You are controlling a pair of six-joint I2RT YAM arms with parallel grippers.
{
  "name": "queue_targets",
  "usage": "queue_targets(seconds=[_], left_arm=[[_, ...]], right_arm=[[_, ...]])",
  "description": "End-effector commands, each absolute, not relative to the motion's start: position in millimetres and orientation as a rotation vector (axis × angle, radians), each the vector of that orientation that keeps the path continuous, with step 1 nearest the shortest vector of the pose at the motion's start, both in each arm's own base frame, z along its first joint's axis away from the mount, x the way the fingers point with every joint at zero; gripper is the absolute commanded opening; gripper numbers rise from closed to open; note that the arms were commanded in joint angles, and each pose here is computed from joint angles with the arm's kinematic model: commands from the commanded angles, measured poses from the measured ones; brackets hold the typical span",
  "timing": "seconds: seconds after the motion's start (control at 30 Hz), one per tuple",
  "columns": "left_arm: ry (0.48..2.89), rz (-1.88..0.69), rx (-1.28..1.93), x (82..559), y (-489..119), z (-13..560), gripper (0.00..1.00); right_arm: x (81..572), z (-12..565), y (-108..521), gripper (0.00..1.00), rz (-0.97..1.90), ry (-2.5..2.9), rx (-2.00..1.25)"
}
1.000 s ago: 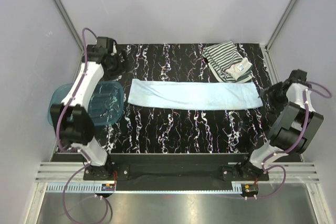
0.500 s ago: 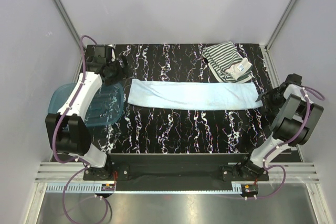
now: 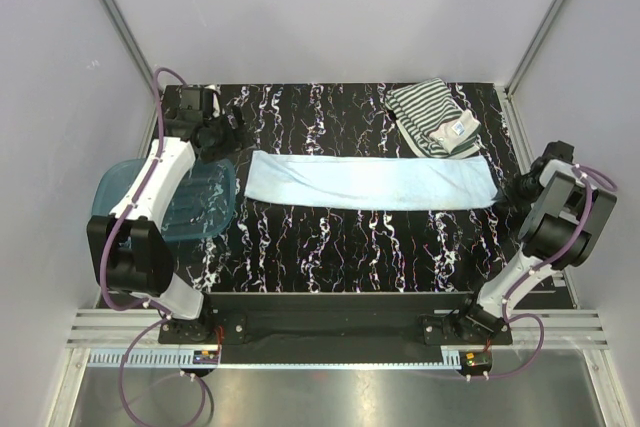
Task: Roll the towels
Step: Fold the towel
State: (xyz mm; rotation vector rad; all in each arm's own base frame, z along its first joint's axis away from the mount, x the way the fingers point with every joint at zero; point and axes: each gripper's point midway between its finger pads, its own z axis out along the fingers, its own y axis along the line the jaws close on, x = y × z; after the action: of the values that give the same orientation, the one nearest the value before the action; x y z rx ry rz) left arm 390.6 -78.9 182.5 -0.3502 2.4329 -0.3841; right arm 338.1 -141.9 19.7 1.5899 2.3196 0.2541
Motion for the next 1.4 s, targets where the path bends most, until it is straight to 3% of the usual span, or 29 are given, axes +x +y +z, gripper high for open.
queue_targets(seconds=[0.0,0.1,0.43,0.67,0.97,1.37], left_arm=[[2.407,-0.411,-0.317,397,-84,184,0.9],[2.409,-0.417,-0.317,396,-84,182,0.9],[2.404,-0.439,-0.305,395,-88,184,0.9],[2.404,-0.449,-0.303,394,-89,185,0.9],[2.404,-0.461,-0.3,394,-91,186,0.9],[2.419,-0.442,-0.302,391,-88,180,0.9]], right_arm=[[344,55,-176,0.07,0.16,2.195,1.568],[336,76,-195,0.0,0.082,2.155,1.573],[353,157,-183,0.0,0.04,2.098,1.381],[389,191,-93,0.0,0.147,2.194,1.123],[423,250,44,0.0,0.515,2.15,0.794],[445,249,190,0.0,0.712,2.211,0.583]])
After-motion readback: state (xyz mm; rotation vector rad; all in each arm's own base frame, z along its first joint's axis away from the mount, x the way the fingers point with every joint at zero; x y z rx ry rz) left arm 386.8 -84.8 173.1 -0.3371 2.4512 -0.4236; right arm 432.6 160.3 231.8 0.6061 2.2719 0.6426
